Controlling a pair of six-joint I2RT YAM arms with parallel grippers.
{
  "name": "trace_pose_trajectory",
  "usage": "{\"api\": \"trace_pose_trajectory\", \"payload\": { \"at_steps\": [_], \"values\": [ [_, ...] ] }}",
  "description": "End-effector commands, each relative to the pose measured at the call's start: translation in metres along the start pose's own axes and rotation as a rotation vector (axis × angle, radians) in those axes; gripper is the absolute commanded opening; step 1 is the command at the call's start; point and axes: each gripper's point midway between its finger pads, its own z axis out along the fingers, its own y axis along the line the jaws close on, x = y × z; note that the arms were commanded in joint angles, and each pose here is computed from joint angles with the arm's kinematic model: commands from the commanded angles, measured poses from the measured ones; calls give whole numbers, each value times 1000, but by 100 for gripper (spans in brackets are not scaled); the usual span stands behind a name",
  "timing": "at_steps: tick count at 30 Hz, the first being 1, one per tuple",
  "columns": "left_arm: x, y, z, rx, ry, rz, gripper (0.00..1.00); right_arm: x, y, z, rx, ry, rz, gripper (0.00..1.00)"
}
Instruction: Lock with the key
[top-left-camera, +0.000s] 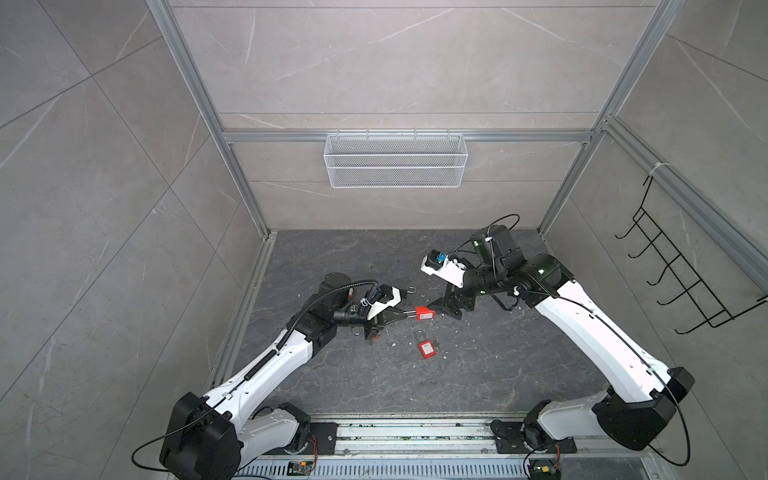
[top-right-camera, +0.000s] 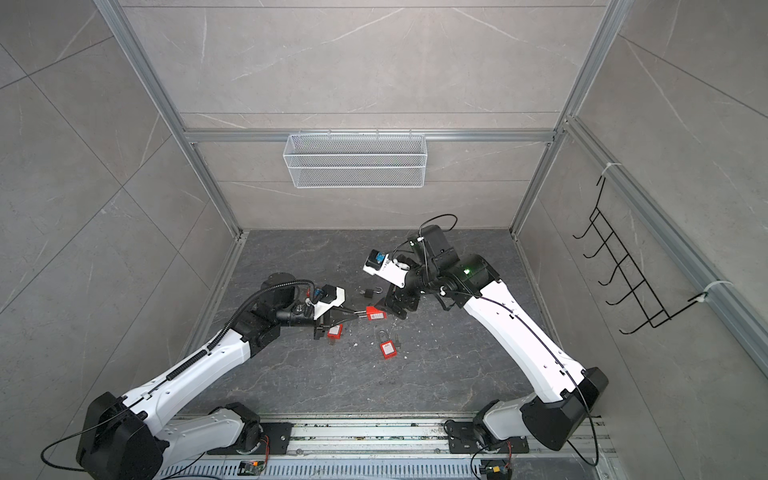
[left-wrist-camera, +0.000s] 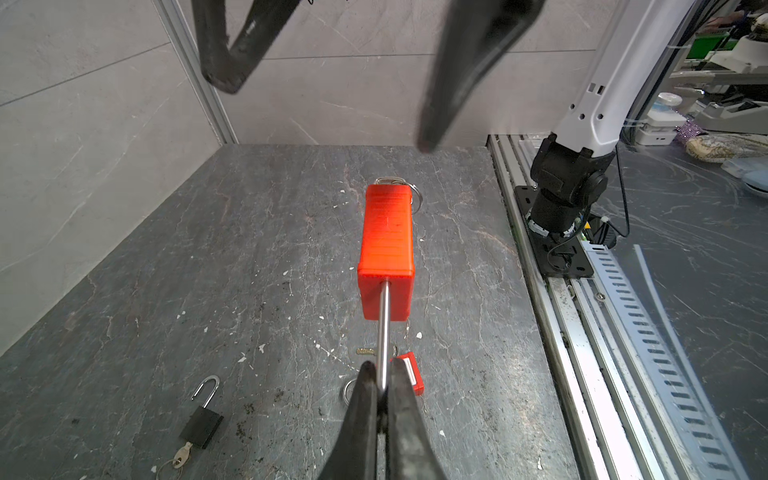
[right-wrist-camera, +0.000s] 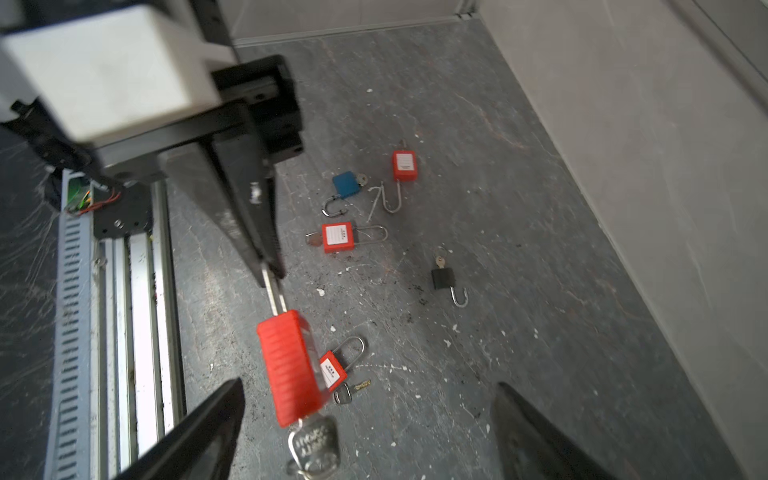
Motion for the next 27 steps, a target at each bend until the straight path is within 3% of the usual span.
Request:
{"api": "trace_pose_trajectory", "payload": {
  "at_steps": [1,5,8,15,19,27],
  "values": [
    [-29,-4,-8,30,-58,104,0,5,-12,-8,70,3,66,100],
    [-29,-4,-10,22,-45,136,0,15,0,-11,71,-39,-34,100],
    [-28,-6,-10,26,-31,167,0,31,22,-12,-20,-2,-88,100],
    [-29,-4,-10,17,-18,233,0,57,39,-2,-182,165,-45,74],
    [-28,-5,-9,25,-3,261,0,64,50,3,-286,216,-27,64],
    [-31,-10,-6,37,-3,286,0,64,51,16,-352,243,-1,51]
  ]
}}
